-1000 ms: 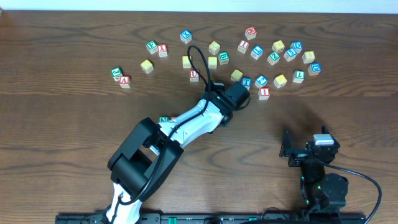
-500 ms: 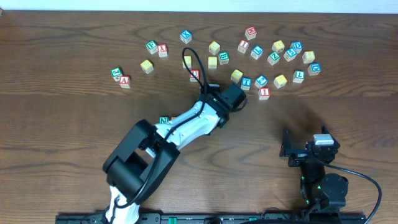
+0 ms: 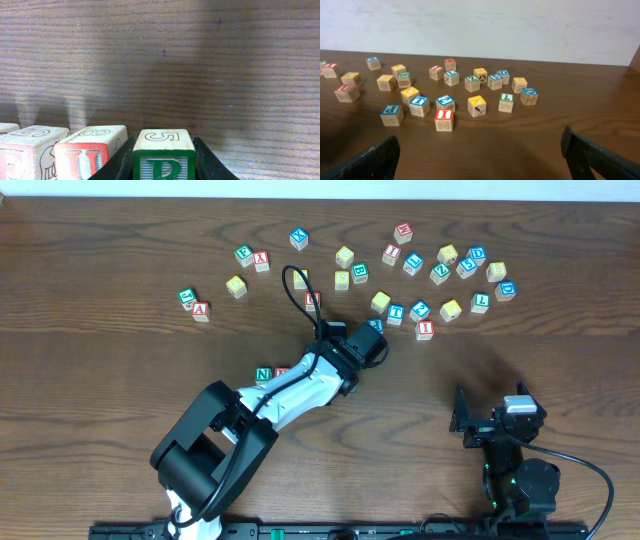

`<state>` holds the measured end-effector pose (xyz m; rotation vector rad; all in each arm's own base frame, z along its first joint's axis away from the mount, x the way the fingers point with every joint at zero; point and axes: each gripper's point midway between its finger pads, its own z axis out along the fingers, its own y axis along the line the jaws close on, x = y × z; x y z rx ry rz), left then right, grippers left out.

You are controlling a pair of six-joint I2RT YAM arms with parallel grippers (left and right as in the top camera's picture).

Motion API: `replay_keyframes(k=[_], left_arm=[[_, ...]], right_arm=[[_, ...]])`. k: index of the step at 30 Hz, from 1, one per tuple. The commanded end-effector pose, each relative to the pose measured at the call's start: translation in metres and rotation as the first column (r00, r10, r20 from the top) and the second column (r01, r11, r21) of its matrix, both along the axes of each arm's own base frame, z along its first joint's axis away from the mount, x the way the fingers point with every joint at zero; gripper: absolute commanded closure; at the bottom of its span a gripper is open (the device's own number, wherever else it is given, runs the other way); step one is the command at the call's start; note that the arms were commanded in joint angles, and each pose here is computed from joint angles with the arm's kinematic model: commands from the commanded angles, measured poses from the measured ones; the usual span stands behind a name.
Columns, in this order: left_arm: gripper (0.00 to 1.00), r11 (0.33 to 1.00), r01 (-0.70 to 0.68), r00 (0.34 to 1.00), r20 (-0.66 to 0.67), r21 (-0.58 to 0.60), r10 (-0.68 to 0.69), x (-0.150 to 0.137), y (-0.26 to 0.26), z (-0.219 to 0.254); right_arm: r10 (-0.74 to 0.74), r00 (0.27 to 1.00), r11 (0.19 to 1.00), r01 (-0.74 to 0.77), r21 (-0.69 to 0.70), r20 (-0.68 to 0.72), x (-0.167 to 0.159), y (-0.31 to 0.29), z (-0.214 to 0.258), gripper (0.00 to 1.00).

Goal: Spell out NEURIPS
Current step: 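Lower the R block right of U and open the left gripper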

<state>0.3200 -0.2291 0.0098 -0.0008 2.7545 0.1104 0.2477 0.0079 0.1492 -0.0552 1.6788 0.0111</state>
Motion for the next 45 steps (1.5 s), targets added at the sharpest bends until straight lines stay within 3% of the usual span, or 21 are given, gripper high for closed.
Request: replay_keyframes(k=[1, 17, 20, 25, 28, 37, 40, 45], left_arm=[[0.92, 1.0, -0.007, 1.0, -0.015, -0.016, 0.007, -0.0037, 0.0025, -0.0002], [0.84, 1.0, -0.006, 1.0, -0.016, -0.02, 0.006, -0.0038, 0.0019, 0.0004], [0.73, 1.0, -0.006, 1.0, -0.016, -0.019, 0.005, -0.0038, 0.002, 0.0004], [0.72, 1.0, -0.005, 1.0, -0.016, -0.019, 0.005, -0.0036, 0.0021, 0.0004], [0.63, 1.0, 0.003, 1.0, -0.015, -0.017, -0.003, -0.0032, 0.0018, 0.0006], [0.61, 1.0, 0.004, 1.0, -0.013, -0.018, -0.004, -0.0029, 0.0015, 0.0009], [0.53, 1.0, 0.004, 1.0, -0.012, -0.019, -0.005, -0.0027, 0.0014, 0.0014], [0.51, 1.0, 0.02, 1.0, -0.008, -0.017, -0.02, -0.0015, 0.0009, 0.0024]], right_arm=[[-0.006, 1.0, 1.0, 0.006, 0.017, -0.003, -0.0002, -0.0011, -0.0008, 0.01], [-0.006, 1.0, 1.0, 0.006, 0.017, -0.003, -0.0002, -0.0011, -0.0008, 0.01], [-0.006, 1.0, 1.0, 0.006, 0.017, -0.003, -0.0002, -0.0011, -0.0008, 0.01], [-0.005, 1.0, 1.0, 0.005, 0.017, -0.003, -0.0002, -0.001, -0.0008, 0.01], [-0.006, 1.0, 1.0, 0.006, 0.017, -0.003, -0.0002, -0.0011, -0.0008, 0.01], [-0.006, 1.0, 1.0, 0.006, 0.017, -0.003, -0.0002, -0.0011, -0.0008, 0.01], [-0.006, 1.0, 1.0, 0.006, 0.017, -0.003, -0.0002, -0.0011, -0.0008, 0.01], [-0.006, 1.0, 1.0, 0.006, 0.017, -0.003, -0.0002, -0.0011, -0.0008, 0.01]])
